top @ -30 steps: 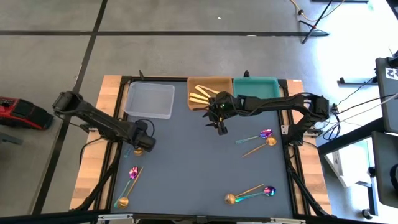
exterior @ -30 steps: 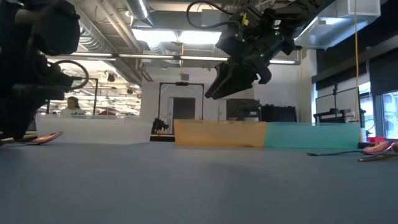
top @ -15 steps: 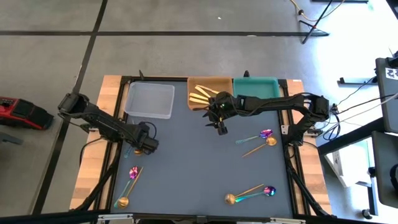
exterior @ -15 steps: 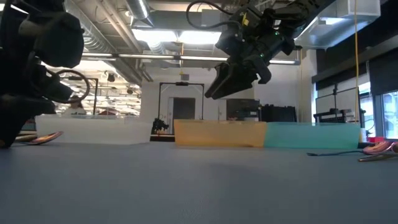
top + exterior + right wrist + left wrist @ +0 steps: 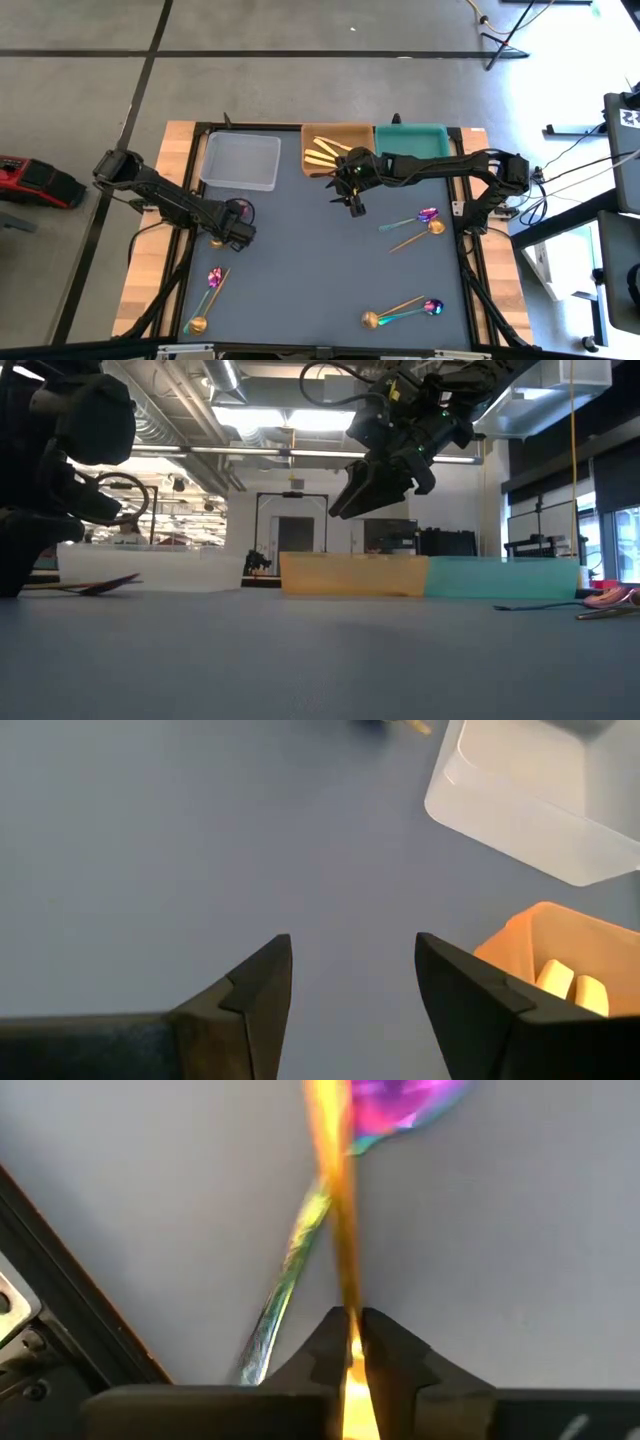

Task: Sort silverware by color (type)
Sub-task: Put the gold spoon into the white bin

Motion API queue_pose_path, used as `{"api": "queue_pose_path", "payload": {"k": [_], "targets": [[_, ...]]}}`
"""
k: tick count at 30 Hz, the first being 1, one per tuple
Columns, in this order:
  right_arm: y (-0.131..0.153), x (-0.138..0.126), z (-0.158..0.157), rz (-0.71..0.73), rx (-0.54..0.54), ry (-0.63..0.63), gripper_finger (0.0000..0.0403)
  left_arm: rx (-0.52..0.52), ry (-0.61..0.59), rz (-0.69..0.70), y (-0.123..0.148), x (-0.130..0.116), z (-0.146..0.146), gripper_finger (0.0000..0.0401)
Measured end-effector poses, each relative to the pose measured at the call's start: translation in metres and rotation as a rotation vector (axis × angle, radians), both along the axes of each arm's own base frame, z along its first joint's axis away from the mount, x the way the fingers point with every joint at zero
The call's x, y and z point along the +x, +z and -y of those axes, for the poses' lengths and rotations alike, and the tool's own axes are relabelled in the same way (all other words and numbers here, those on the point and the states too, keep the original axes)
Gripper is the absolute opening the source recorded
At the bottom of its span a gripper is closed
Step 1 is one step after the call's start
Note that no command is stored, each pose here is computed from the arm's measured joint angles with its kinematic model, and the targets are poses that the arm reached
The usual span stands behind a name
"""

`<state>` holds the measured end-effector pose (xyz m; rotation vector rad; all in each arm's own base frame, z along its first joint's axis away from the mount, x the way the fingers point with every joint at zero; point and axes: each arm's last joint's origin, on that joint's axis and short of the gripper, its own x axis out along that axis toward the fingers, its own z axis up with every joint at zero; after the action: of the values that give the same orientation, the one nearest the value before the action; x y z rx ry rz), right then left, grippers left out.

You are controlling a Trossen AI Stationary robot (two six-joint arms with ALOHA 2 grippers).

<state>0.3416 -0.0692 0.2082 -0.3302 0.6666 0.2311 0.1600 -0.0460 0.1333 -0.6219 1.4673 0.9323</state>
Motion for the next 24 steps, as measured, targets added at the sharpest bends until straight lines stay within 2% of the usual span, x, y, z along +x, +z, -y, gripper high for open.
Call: {"api": "queue_pose_path", "payload": {"k": [4,13,18,24], "targets": [[0.000,0.000,0.000,0.000,0.000,0.000,0.0198,0.001,-0.001,0.000,0.000,0.000,0.000,0.0008],[0.000,0.000,0.000,0.001,0.000,0.000,0.0198,0.021,-0.003,-0.027,0.004,-0.002,-0.001,0.0012],[0.000,0.000,0.000,0.000,0.000,0.000,0.0198,0.081,-0.046,-0.015,0.021,0.007,-0.001,0.0012],[0.000,0.000,0.000,0.000,0.000,0.000,0.0198,0.175,-0.165,0.013,0.053,0.023,0.001,0.0012]]}}
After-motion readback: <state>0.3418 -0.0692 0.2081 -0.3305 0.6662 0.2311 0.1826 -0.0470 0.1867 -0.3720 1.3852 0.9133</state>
